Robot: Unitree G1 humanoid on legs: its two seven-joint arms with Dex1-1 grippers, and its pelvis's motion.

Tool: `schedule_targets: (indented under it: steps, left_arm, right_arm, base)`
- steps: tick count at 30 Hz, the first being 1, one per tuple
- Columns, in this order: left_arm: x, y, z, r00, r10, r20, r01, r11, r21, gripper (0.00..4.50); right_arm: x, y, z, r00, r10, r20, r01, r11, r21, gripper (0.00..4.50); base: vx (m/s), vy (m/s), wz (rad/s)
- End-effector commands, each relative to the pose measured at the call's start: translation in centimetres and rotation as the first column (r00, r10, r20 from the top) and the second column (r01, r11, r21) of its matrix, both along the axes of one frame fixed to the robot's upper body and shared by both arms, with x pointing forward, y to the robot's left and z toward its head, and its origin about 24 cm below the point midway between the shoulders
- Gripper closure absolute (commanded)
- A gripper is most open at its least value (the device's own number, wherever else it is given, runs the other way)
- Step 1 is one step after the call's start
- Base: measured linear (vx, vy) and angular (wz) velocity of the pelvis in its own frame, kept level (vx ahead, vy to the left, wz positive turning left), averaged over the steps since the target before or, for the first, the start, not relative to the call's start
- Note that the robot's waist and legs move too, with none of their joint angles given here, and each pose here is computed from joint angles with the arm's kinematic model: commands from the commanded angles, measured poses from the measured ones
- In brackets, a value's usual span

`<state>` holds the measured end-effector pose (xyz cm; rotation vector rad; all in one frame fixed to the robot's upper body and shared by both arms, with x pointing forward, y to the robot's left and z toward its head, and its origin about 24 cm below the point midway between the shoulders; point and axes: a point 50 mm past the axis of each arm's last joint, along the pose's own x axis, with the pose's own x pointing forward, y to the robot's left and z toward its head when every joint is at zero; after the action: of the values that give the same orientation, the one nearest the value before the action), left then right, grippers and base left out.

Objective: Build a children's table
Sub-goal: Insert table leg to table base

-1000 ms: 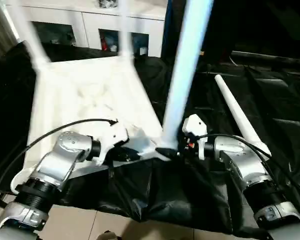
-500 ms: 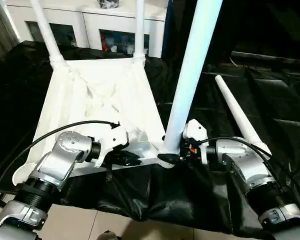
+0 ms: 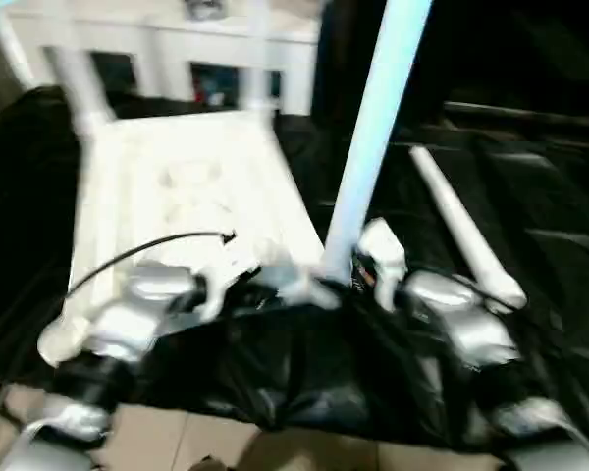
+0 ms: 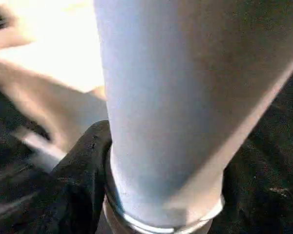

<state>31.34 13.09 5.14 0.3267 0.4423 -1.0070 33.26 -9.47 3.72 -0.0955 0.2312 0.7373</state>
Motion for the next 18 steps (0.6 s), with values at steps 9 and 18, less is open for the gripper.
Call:
schedule_targets:
  steps: [9, 18]
  left_arm:
    - [0.9, -4.8, 1.1, 0.988, 0.111, 0.108, -0.106, 0.993, -0.054, 4.5]
    - [-0.3, -3.4, 1.0, 0.994, -0.058, 0.088, 0.063, 0.996, -0.056, 4.5]
  right_arm:
    - [0.5, 4.7, -1.8, 0.969, -0.212, -0.128, 0.219, 0.975, 0.039, 1.06]
    - [0.6, 2.5, -0.6, 0.999, -0.045, -0.017, 0.045, 0.999, 0.005, 0.67]
  base:
    - [0.0, 0.0, 0.0]
    - [0.0, 0.0, 0.0]
